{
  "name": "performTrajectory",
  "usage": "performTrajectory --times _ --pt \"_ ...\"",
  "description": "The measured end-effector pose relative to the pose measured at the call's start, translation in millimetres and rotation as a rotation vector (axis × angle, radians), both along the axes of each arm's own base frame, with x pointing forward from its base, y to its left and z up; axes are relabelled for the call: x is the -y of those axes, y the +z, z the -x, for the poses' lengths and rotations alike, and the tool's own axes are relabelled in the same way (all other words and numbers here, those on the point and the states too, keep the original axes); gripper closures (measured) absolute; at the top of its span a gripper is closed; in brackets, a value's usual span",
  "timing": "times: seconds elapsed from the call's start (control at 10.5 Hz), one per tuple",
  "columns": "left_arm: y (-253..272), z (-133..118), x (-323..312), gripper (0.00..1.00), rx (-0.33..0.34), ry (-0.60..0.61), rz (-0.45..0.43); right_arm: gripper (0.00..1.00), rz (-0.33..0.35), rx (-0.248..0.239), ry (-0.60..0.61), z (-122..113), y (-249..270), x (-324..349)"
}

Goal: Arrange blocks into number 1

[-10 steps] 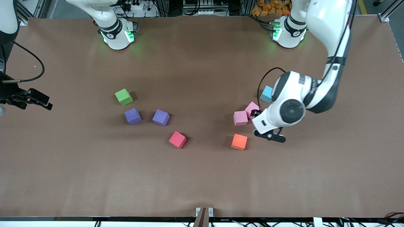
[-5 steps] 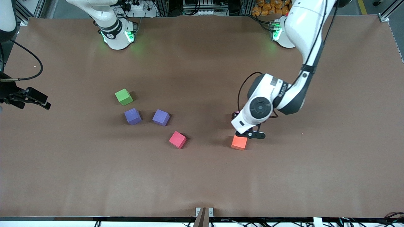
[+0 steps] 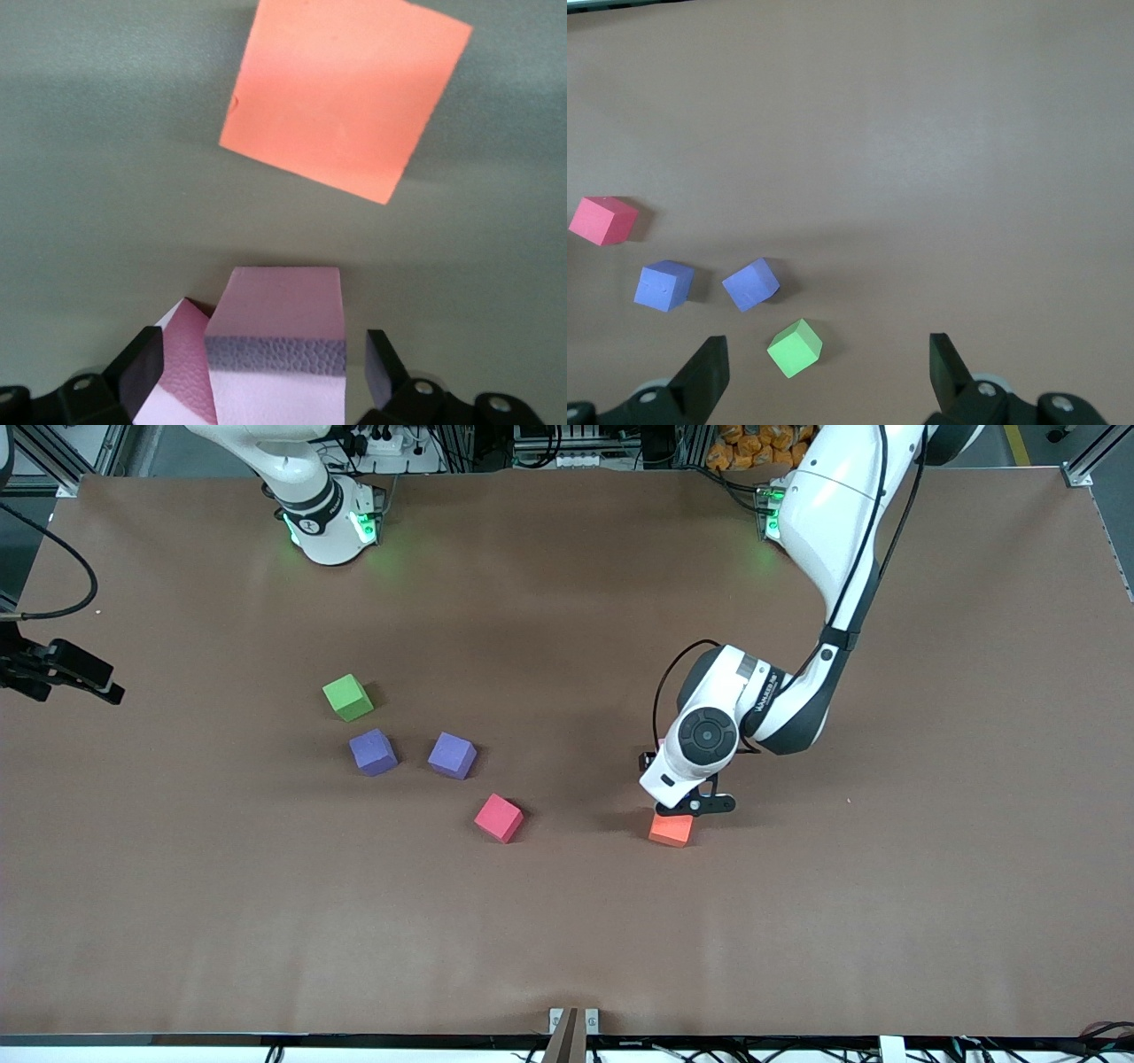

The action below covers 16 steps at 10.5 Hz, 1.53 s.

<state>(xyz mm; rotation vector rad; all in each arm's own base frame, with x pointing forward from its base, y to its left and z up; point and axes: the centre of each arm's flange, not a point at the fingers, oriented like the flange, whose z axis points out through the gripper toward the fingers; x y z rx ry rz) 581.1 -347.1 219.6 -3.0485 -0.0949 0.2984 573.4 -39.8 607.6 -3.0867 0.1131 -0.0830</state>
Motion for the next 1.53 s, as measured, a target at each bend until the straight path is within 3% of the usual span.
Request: performTrajectory --times 0.48,0.86,1.15,1.43,1.53 --pt "-16 6 5 0.00 -0.014 0.010 -0.010 0.00 -0.002 -0.039 0.033 -12 -78 -104" --pt "-19 10 12 0.00 -0.019 0.003 -0.009 0.00 0.012 -0.104 -0.052 -14 -162 -182" --pt "-21 16 20 0.01 -0.031 0.006 0.000 0.00 0.022 -0.110 -0.158 -14 -214 -249" --pt "-22 17 21 0.39 -0.033 0.005 -0.001 0.00 0.039 -0.126 -0.264 -7 -268 -300" --pt "-22 17 21 0.40 -0.033 0.005 -0.001 0.00 0.045 -0.135 -0.295 -5 -285 -307"
